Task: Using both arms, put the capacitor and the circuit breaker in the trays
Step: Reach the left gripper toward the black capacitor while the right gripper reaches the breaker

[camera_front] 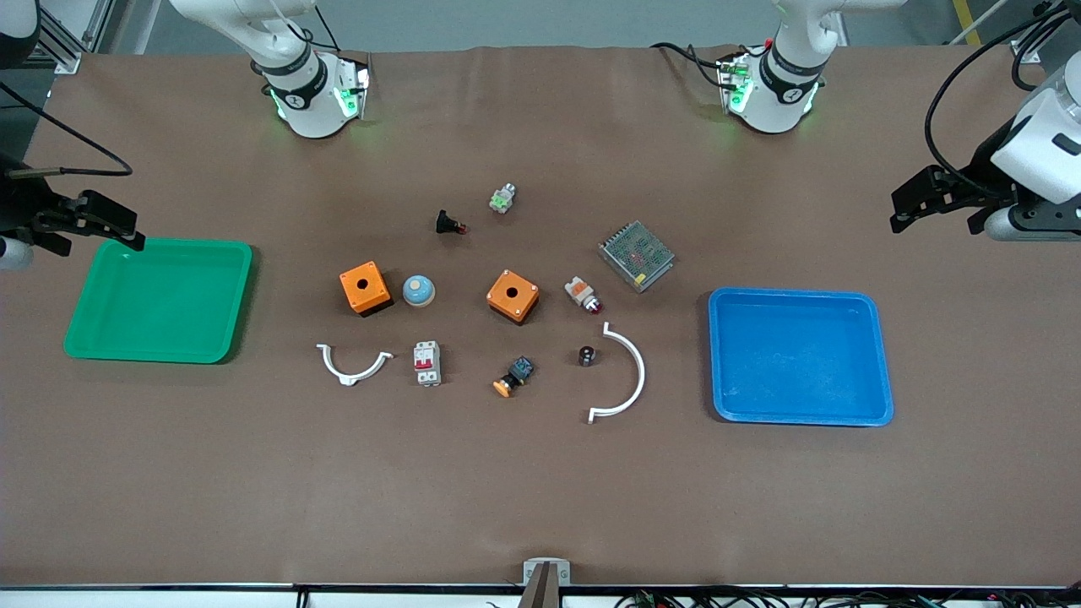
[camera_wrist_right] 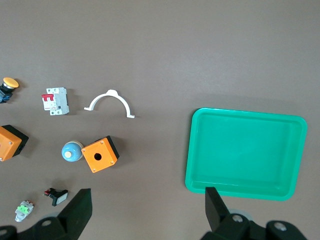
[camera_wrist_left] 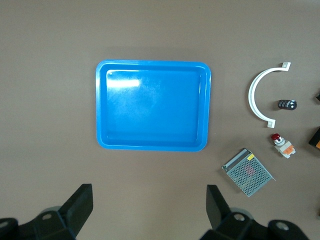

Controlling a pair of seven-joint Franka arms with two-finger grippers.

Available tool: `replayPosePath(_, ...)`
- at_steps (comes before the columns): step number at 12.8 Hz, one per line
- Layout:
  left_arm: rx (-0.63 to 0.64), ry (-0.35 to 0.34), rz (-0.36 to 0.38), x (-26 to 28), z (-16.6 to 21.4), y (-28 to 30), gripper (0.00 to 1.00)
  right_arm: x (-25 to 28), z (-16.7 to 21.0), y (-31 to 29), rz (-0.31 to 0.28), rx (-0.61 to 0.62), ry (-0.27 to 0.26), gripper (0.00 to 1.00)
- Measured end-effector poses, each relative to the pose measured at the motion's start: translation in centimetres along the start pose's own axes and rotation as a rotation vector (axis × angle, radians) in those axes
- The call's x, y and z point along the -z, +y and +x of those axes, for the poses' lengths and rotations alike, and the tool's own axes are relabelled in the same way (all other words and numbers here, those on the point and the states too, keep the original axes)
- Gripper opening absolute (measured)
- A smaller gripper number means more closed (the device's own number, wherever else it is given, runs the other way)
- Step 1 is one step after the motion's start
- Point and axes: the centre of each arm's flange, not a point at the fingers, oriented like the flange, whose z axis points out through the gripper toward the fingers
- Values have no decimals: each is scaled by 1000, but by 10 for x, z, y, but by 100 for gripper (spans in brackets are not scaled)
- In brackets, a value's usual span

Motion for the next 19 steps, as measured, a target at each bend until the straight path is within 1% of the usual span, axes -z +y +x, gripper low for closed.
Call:
replayPosePath(6, -1, -16, 1, -4, 1, 1, 100, 0, 0, 0, 0, 0, 0, 100)
replayPosePath(7, -3, -28, 1, -12, 6, 2, 100, 0, 0, 0, 0, 0, 0, 100)
replayPosePath(9, -20, -54, -1, -44, 25, 12, 100, 1, 0, 0, 0, 0, 5, 100)
replayPosePath(11, -60, -43, -12, -91, 54, 48, 100, 2, 0, 0, -1, 0, 10, 100)
replayPosePath(12, -57, -37, -17, -116, 65, 69, 100, 1, 0, 0, -1, 0, 9, 100)
replayPosePath(15, 9, -35, -33, -184, 94, 148, 100, -9, 3, 0, 0, 0, -11, 100)
replayPosePath(17, 60, -3, -57, -222, 113, 198, 100, -28, 11, -1, -1, 2, -42, 100)
replayPosePath(19, 109, 23, -79, -262, 122, 234, 100, -64, 26, -10, -1, 24, -101, 100)
